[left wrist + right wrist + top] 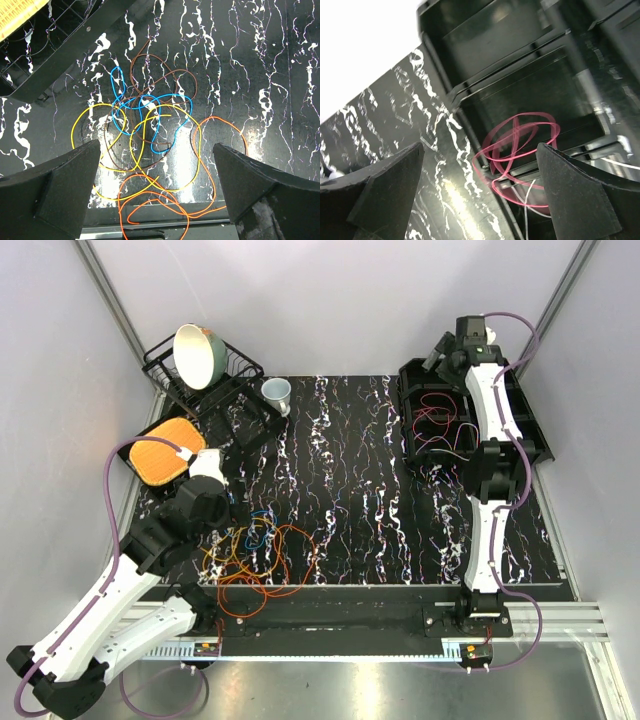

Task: Untangle the cables

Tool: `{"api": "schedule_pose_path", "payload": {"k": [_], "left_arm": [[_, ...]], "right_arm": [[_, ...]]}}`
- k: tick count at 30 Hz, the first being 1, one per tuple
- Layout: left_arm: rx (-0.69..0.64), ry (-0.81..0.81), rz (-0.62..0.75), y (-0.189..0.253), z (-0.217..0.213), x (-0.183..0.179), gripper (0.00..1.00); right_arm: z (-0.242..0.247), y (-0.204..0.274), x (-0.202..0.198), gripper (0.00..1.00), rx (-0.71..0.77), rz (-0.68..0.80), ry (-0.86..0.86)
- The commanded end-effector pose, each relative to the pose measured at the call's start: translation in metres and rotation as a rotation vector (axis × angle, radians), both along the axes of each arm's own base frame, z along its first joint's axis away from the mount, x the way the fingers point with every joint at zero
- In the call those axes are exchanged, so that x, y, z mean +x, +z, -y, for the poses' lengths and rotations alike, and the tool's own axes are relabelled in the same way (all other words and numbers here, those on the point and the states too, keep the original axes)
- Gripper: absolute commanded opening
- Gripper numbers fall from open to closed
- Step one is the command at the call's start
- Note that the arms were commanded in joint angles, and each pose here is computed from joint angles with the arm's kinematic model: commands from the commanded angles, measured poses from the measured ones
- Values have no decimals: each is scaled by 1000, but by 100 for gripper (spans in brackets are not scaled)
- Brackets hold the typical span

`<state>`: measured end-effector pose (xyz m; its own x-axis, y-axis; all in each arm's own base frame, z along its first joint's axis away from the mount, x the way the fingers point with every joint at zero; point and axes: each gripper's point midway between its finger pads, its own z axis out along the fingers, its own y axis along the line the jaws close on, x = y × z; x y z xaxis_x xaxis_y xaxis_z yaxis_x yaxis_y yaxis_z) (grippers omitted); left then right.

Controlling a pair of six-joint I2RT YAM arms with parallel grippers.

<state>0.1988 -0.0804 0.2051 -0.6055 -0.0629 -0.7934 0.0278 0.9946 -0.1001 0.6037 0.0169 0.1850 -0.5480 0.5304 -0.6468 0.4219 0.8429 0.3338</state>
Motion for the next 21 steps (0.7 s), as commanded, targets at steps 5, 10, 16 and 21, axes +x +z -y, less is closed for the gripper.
{"api": "schedule_pose_path", "payload": {"k": [5,10,16,21], "left_arm": [[-14,9,39,7,2,8,99],[-10,9,33,6,3,9,99],[-3,6,19,2,4,9,99],[2,10,9,0,5,10,99]], "right_arm": [[10,60,13,100,-43,141,39],[37,40,-6,100,-139,26,-78],[44,24,-28,100,-157,-48,-125],[21,29,-45,100,-80,-50,-30]]}}
